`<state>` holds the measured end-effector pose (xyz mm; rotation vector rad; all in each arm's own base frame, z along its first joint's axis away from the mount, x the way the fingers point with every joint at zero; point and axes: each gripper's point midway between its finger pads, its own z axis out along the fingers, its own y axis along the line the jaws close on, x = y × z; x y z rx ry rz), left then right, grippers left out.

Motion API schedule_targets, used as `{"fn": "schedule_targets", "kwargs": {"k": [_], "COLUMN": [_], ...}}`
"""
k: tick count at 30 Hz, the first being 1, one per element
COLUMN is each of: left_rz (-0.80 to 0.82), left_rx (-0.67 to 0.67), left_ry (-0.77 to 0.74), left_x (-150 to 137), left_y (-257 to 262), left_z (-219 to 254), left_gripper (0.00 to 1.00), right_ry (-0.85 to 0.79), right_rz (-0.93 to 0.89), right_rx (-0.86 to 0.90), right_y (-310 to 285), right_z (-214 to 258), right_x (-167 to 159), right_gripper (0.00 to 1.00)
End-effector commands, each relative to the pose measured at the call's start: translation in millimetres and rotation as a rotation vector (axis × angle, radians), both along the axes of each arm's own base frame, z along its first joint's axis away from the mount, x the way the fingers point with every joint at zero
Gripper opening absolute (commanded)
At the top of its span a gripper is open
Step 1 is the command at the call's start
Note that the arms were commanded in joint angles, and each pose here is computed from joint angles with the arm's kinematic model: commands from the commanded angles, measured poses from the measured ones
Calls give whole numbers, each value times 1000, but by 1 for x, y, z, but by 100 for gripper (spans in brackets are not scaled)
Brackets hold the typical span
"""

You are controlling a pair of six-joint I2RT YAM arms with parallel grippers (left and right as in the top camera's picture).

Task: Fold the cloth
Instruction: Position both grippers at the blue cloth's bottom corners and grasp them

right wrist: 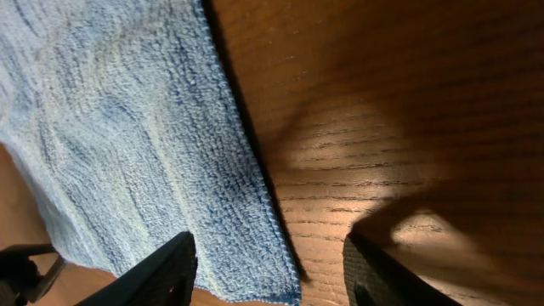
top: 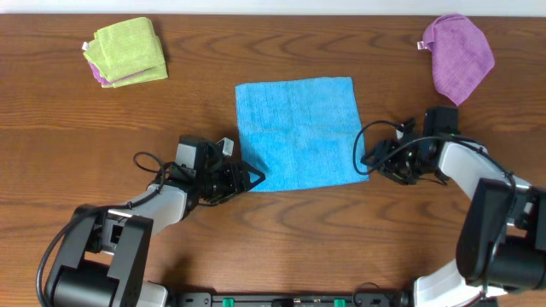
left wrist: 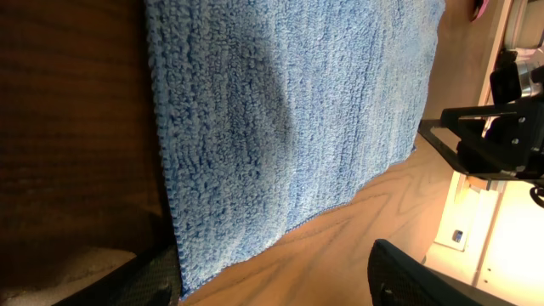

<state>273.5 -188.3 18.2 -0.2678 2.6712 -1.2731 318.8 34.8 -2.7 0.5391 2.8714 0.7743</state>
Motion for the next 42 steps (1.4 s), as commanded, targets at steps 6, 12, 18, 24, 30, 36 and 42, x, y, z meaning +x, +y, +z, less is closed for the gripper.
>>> {"fn": "schedule_targets", "kwargs": {"k": [6,12,18,24,30,36,42], "left_rz": [57,50,50,51,53,53,55], "left_rx": [130,124,124,125,128,125,124], "left_ry": [82,100,100,100,99,92,92], "left_x": [-14,-18,-18,-18,-18,-16,-16], "left_y": [20,19,19,19,20,20,19], "left_z": [-39,-39,-39,-39,-39,-39,-38], "left_gripper": [71,71,71,69,43,10,34], "right_ry": [282,301,319,315,288,260,294], "right_rz": [36,100,130,139,132,118,120], "right_rx": [-150,-90,-51,-52,-58,-65,-76], "right_y": [-17,-6,4,4,3,1,0], "right_z": [-85,-83,-82,-82,-84,-85,-84], "right_x": [-93,-109,-121,-122,-115,-107,-114], "right_gripper": [57,58,58,54,22,8,66]}}
